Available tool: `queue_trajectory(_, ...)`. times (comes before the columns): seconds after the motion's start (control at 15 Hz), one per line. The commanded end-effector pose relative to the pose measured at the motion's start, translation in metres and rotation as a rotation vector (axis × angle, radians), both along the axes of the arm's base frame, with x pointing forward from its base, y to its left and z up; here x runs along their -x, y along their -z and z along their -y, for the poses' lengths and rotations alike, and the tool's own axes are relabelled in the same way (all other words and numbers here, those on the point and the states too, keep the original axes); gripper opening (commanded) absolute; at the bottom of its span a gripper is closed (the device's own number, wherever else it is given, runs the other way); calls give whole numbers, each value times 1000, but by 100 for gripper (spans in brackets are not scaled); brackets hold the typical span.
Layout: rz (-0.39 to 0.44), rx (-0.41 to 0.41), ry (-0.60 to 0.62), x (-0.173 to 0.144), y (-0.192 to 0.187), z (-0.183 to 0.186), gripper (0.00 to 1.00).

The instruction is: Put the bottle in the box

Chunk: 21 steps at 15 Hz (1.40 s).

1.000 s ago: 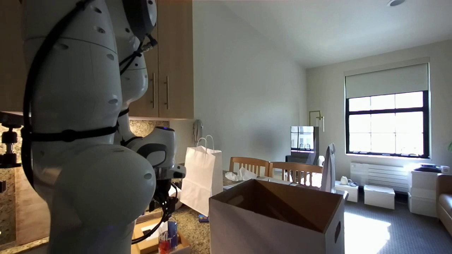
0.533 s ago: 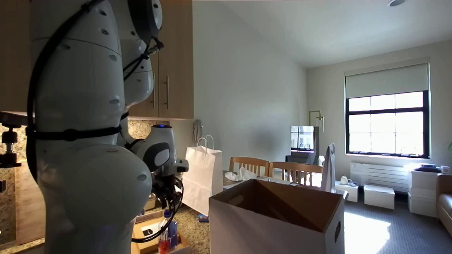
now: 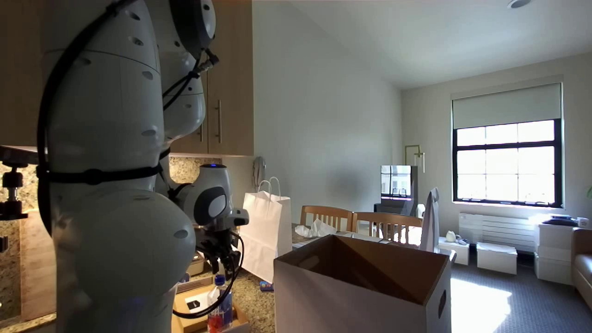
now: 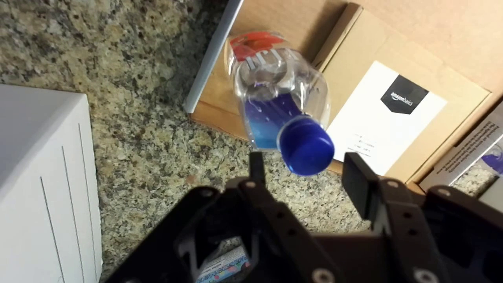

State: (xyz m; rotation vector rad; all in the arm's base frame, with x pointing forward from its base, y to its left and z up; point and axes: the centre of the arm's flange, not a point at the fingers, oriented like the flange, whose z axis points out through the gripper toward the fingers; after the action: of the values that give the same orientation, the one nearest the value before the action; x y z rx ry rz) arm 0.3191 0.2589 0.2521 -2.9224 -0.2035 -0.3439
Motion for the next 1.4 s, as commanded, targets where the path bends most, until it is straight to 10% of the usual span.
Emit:
queue_trajectory(0.0, -9, 20, 12, 10, 27, -3, 87)
queue_trajectory(0.13, -9, 30, 4, 10, 30, -4, 98)
queue_trajectory(0.27, -10, 50, -2, 10, 36, -4, 68)
queue_trajectory(0.93, -12, 100, -33, 19, 48, -11, 12)
queue_trajectory(1.33, 19, 109, -55, 26, 18, -13, 14)
